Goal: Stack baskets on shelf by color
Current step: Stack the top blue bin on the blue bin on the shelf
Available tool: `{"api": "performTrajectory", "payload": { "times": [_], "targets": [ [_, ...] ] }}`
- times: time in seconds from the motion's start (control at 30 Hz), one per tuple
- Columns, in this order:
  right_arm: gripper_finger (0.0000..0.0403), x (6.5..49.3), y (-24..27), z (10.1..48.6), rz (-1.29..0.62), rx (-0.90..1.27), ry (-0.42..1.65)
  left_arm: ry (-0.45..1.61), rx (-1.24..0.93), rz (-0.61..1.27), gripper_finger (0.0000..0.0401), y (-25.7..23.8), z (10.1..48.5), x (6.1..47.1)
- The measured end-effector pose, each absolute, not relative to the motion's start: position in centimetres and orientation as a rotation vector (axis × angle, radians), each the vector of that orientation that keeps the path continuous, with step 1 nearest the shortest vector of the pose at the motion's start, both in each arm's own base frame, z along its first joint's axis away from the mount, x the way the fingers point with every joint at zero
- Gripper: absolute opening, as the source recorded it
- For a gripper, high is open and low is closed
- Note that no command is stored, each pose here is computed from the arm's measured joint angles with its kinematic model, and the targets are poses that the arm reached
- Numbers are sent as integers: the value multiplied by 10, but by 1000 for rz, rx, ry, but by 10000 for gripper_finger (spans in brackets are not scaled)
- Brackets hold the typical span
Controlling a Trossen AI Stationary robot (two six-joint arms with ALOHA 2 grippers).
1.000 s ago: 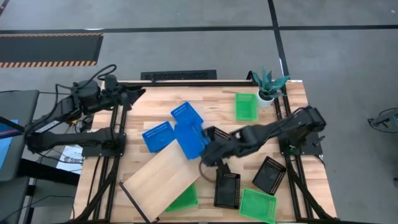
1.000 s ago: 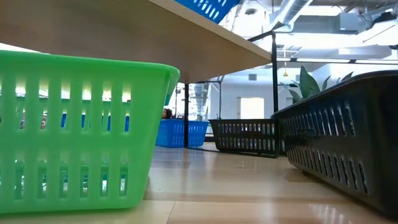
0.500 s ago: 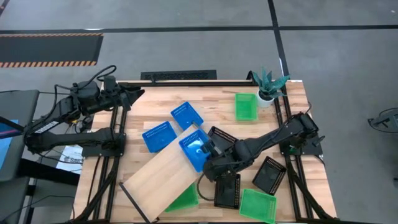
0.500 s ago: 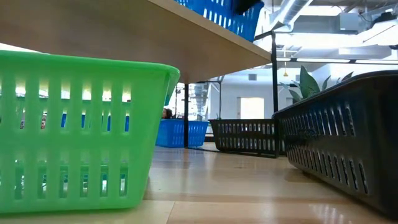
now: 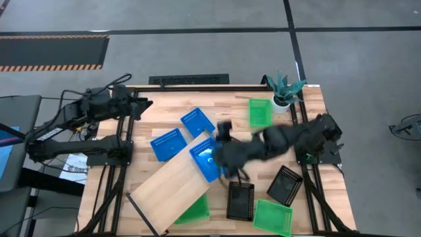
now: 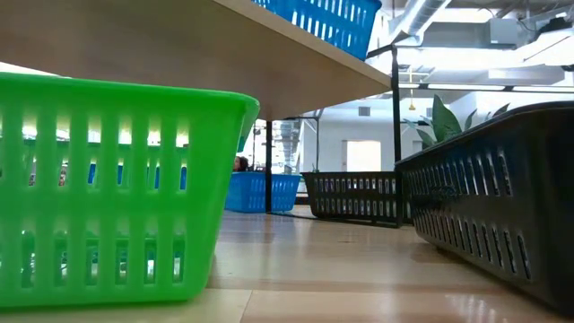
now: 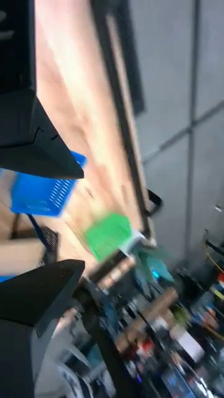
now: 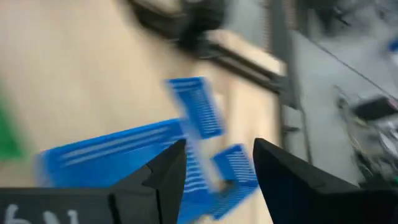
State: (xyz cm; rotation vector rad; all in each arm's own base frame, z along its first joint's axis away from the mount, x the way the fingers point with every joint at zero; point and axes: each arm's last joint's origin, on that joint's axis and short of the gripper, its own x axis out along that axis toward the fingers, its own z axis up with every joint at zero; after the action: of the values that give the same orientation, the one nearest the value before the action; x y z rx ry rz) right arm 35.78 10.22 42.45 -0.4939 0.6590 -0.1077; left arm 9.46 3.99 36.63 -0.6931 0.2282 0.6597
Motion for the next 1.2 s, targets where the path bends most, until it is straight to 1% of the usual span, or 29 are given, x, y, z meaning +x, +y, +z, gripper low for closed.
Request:
{"api": "performTrajectory", "payload": {
  "times": [0.1, 0.2, 0.27, 0.4, 0.5, 0.63, 0.83, 0.97, 1.1, 1.2],
  "targets": [
    [200, 365, 58, 439, -237, -412, 627, 364, -697, 706, 211, 43, 354, 103],
    [198, 369, 6, 443, -376, -327, 627, 484, -675, 751, 211, 49, 344, 112],
    [198, 372, -29, 442, -433, -241, 623, 530, -660, 769, 211, 54, 339, 119],
    [203, 381, -90, 424, -515, 44, 620, 566, -645, 796, 211, 60, 335, 126],
    [208, 389, -120, 401, -548, 176, 675, 578, -636, 807, 211, 62, 334, 128],
    [217, 410, -139, 362, -524, 262, 779, 548, -675, 834, 211, 64, 335, 125],
    [233, 442, -150, 298, -462, 358, 922, 479, -740, 878, 211, 63, 339, 118],
    [235, 457, -156, 258, -414, 430, 1000, 458, -760, 880, 211, 62, 340, 115],
    [235, 464, -164, 226, -400, 473, 1069, 452, -773, 884, 211, 62, 340, 115],
    [235, 466, -170, 212, -390, 505, 1088, 452, -774, 885, 211, 62, 340, 115]
  ]
}}
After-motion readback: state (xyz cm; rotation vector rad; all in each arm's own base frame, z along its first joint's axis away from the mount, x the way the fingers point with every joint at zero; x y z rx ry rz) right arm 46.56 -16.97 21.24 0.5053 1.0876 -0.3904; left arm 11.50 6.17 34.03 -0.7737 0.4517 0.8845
